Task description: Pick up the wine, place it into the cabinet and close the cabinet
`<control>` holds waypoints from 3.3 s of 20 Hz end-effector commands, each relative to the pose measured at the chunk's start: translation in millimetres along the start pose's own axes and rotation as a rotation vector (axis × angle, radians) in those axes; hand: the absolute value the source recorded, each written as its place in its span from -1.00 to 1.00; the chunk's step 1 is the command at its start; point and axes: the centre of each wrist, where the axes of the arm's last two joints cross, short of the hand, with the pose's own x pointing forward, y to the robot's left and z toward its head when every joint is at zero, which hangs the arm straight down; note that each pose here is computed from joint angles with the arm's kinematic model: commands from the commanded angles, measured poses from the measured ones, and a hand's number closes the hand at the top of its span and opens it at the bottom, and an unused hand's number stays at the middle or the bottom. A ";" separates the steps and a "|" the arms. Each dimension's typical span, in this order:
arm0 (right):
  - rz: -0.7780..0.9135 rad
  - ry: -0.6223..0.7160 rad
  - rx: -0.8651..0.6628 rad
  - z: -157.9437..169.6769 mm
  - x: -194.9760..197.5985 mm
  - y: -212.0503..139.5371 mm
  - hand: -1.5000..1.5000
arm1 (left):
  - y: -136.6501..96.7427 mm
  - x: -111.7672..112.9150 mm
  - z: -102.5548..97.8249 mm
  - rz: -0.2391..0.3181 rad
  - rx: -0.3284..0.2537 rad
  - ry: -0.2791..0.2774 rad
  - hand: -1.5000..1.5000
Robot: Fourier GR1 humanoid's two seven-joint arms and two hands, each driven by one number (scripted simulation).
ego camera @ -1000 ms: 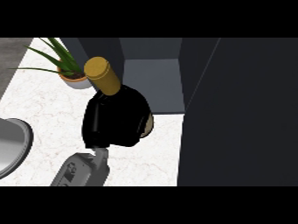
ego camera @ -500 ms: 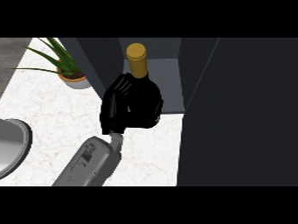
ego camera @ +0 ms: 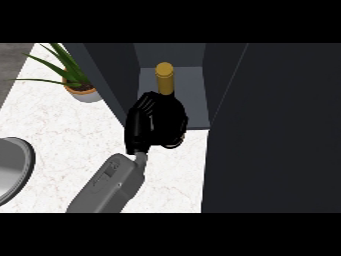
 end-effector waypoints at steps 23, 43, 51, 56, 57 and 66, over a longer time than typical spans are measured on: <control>-0.078 -0.071 0.027 24.8 30.6 -2.2 -1.00 | -11.8 9.9 -76.2 0.043 0.109 0.037 1.00; -0.081 -0.083 0.024 22.0 22.0 -0.9 -1.00 | 11.2 41.2 -127.5 -0.380 0.285 -0.053 -1.00; -0.084 -0.075 0.053 27.3 23.0 0.8 -1.00 | 14.4 35.3 -126.5 -0.417 0.310 -0.014 -1.00; -0.096 -0.073 0.067 25.0 13.9 6.0 -1.00 | 39.5 29.6 -126.0 -0.457 0.344 -0.024 -1.00; -0.073 -0.064 0.063 29.3 22.4 -1.0 -1.00 | 36.7 33.5 -128.1 -0.442 0.330 -0.035 -1.00; -0.083 -0.075 0.073 29.6 26.8 2.8 -1.00 | 33.4 42.5 -132.5 -0.388 0.162 -0.132 -1.00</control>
